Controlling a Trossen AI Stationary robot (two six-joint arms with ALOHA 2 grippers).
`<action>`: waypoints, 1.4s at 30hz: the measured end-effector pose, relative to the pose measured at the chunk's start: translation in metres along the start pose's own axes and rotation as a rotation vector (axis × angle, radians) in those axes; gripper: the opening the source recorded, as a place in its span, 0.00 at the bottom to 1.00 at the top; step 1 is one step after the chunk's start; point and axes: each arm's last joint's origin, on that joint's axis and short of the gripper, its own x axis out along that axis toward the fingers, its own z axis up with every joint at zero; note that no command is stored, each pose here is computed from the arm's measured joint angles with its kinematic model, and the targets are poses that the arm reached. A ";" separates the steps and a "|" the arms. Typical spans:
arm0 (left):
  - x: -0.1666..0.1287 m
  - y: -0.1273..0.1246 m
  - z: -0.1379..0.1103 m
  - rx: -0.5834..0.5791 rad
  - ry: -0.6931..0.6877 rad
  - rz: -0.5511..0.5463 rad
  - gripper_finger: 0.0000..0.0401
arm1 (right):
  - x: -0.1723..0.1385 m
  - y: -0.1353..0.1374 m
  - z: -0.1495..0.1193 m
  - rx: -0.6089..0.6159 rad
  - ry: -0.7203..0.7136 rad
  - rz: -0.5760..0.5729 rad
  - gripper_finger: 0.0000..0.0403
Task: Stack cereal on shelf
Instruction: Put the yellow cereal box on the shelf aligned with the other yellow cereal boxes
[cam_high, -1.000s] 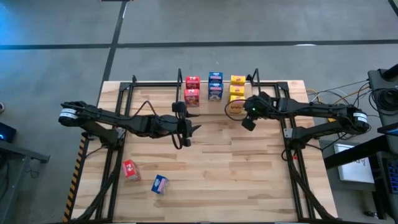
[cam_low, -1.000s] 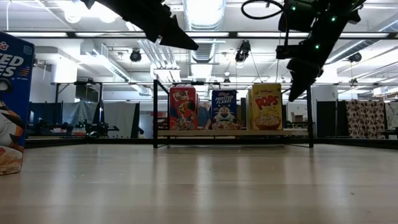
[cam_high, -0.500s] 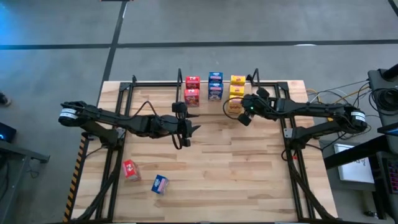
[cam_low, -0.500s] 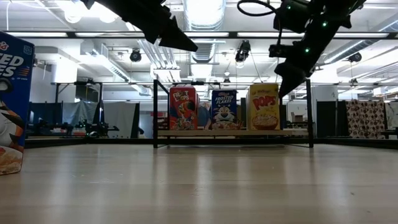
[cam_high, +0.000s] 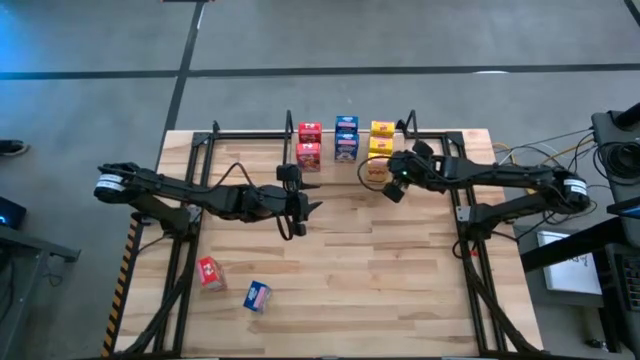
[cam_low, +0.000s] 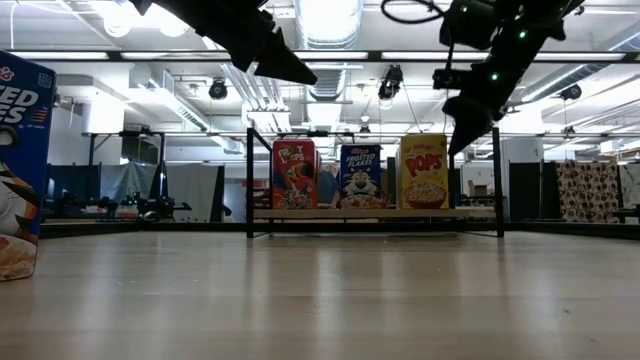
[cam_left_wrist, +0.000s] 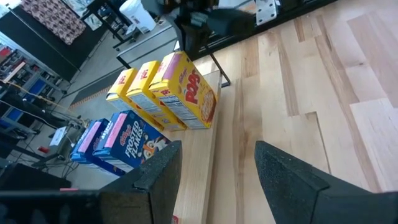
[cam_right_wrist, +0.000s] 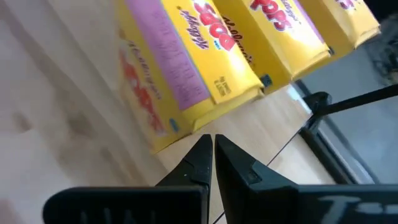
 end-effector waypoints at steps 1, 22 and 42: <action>0.000 0.000 0.000 -0.001 0.000 0.000 0.46 | -0.003 0.000 0.000 0.005 -0.005 0.014 0.02; 0.005 0.000 0.007 -0.081 -0.113 -0.080 0.46 | -0.015 0.044 -0.036 0.042 -0.317 0.240 0.02; 0.131 -0.005 -0.054 -0.143 -0.225 0.155 0.24 | -0.059 0.022 -0.048 -0.174 -0.595 0.275 0.02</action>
